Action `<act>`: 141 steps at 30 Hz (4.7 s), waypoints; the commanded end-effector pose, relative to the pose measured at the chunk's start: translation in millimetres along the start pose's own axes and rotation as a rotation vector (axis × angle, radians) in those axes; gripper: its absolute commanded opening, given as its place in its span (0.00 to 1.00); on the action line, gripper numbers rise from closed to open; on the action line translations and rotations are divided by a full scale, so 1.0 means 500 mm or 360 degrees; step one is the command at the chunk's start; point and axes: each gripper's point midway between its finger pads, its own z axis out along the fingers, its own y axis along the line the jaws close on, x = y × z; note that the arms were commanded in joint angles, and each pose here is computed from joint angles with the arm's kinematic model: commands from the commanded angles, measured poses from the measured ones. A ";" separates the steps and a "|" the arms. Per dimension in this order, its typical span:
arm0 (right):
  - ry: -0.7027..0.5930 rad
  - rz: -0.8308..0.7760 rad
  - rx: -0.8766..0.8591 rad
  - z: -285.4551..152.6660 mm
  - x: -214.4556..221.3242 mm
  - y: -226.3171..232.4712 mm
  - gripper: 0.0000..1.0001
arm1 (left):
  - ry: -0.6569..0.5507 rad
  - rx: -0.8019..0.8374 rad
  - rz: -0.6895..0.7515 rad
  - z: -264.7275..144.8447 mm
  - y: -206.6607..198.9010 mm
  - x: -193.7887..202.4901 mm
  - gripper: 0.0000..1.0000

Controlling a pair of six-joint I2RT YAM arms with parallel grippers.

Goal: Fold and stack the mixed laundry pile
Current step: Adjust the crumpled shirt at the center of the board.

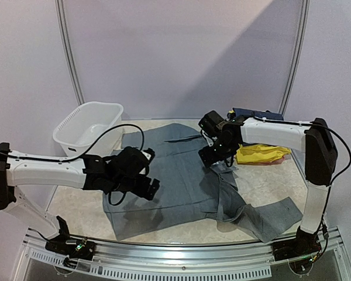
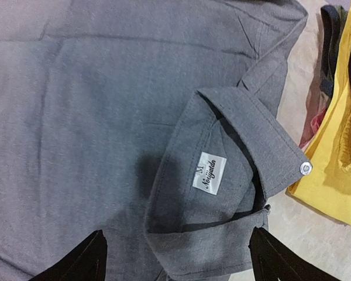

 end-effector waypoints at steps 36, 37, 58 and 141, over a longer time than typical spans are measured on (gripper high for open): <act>0.0175 0.0419 0.0423 0.062 0.167 -0.235 0.35 | 0.0234 -0.0689 -0.0956 0.097 0.357 0.228 0.10; 0.0181 0.0442 0.0426 0.061 0.175 -0.242 0.35 | 0.0226 -0.0695 -0.0953 0.096 0.359 0.226 0.00; 0.0130 0.0715 0.0241 -0.063 0.264 -0.260 0.72 | 0.0113 -0.0897 -0.0977 0.030 0.419 0.216 0.00; -0.0011 0.0333 -0.0443 0.055 -0.139 -0.002 0.75 | 0.0050 -0.0343 -0.0498 0.246 0.345 -0.220 0.56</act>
